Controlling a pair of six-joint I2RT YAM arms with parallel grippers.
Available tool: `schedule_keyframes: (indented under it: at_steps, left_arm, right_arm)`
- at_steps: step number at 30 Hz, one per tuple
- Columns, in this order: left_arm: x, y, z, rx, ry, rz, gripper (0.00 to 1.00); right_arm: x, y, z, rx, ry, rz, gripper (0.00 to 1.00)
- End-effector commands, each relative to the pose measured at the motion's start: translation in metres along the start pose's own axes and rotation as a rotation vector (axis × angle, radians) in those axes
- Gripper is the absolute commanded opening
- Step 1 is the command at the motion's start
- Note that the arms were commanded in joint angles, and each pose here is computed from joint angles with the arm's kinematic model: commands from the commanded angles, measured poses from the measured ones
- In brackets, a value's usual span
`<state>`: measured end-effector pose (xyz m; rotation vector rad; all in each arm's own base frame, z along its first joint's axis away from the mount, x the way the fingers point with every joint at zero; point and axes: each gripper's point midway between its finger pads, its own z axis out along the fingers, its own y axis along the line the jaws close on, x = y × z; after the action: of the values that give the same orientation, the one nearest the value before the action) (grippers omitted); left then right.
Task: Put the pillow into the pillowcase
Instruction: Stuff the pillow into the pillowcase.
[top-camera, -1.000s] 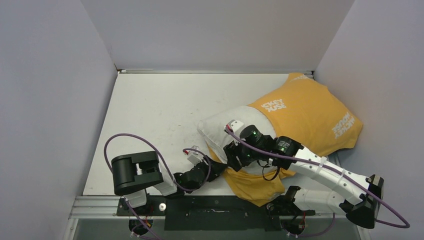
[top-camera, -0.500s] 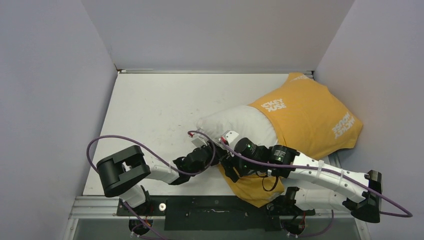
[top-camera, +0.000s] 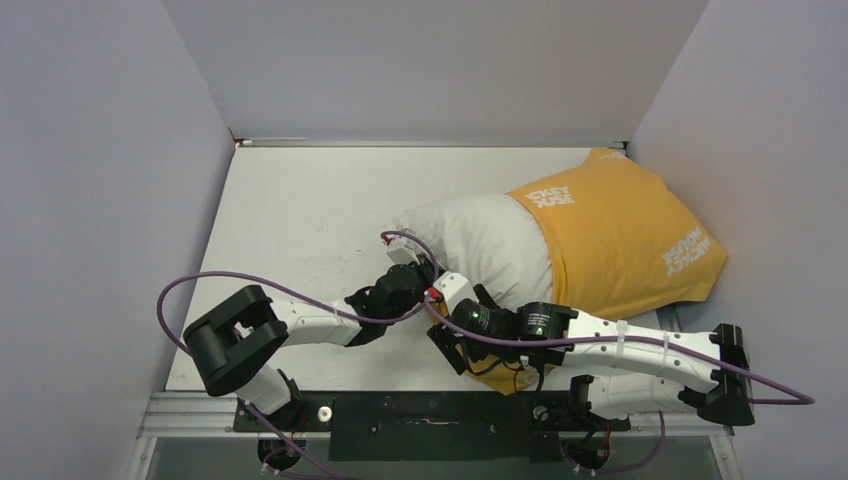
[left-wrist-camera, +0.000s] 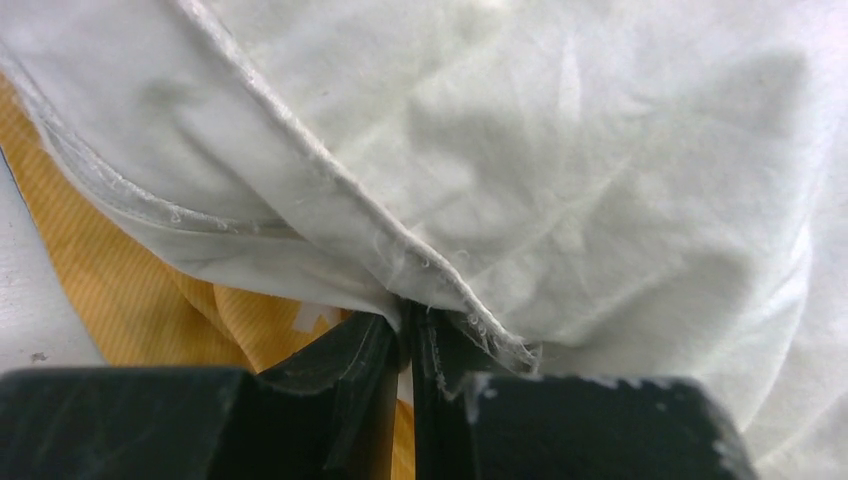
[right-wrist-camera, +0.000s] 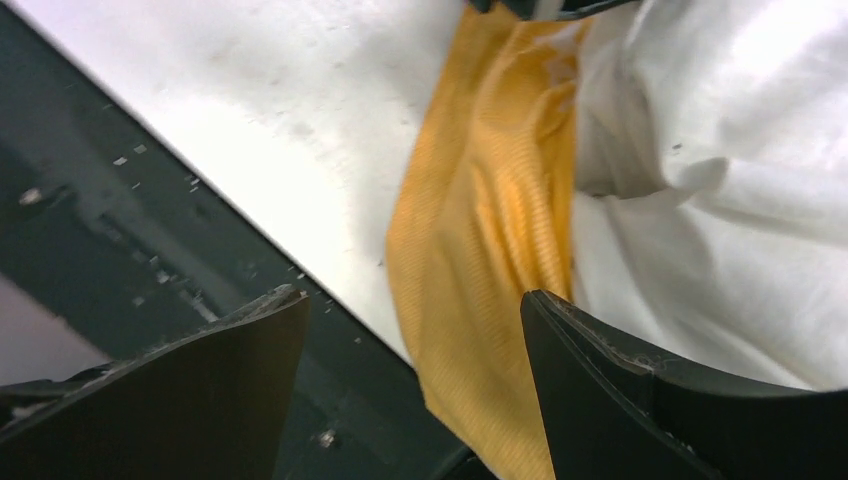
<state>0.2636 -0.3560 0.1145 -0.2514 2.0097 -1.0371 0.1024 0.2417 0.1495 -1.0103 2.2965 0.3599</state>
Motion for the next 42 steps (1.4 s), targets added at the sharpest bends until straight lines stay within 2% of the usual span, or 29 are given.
schedule_keyframes:
  at_steps: [1, 6, 10, 13, 17, 20, 23, 26, 30, 34, 40, 42]
  left_arm:
    - [-0.036, -0.048, -0.008, 0.127, -0.077, -0.008, 0.10]
    - [-0.037, -0.048, -0.013, 0.135, -0.076, -0.014, 0.09]
    - [-0.038, -0.049, -0.014, 0.142, -0.074, -0.025, 0.08]
    - [-0.039, -0.047, -0.015, 0.150, -0.073, -0.042, 0.08]
    - [-0.043, -0.040, -0.015, 0.137, -0.069, -0.055, 0.09]
    - [-0.043, -0.033, -0.015, 0.114, -0.051, -0.050, 0.15]
    - [-0.042, -0.029, -0.016, 0.090, -0.014, -0.044, 0.31]
    - [-0.031, -0.025, -0.023, 0.066, 0.059, -0.028, 0.50]
    - [-0.009, -0.010, -0.042, 0.019, 0.164, -0.054, 0.60]
    - [0.008, 0.004, -0.068, -0.005, 0.227, -0.095, 0.60]
    - [0.044, -0.019, -0.093, 0.075, 0.334, -0.086, 0.43]
    - [0.054, -0.026, -0.094, 0.087, 0.358, -0.091, 0.41]
  right_arm:
    - [-0.031, -0.029, 0.001, 0.197, -0.113, 0.089, 0.80]
    - [-0.045, -0.034, 0.023, 0.240, -0.132, 0.078, 0.80]
    - [-0.033, -0.041, 0.050, 0.256, -0.079, 0.069, 0.78]
    - [-0.015, -0.037, 0.066, 0.203, -0.029, 0.083, 0.64]
    - [0.005, -0.012, 0.071, 0.041, -0.009, 0.128, 0.35]
    - [0.025, 0.009, 0.073, -0.090, 0.013, 0.175, 0.19]
    - [0.045, 0.026, 0.075, -0.196, 0.046, 0.220, 0.11]
    - [0.053, 0.034, 0.076, -0.244, 0.027, 0.266, 0.09]
    - [0.051, 0.026, 0.073, -0.215, -0.028, 0.287, 0.09]
    - [0.033, 0.027, 0.061, -0.244, -0.125, 0.258, 0.10]
    - [0.020, 0.035, 0.046, -0.322, -0.220, 0.189, 0.11]
    - [0.022, 0.036, 0.046, -0.333, -0.224, 0.181, 0.10]
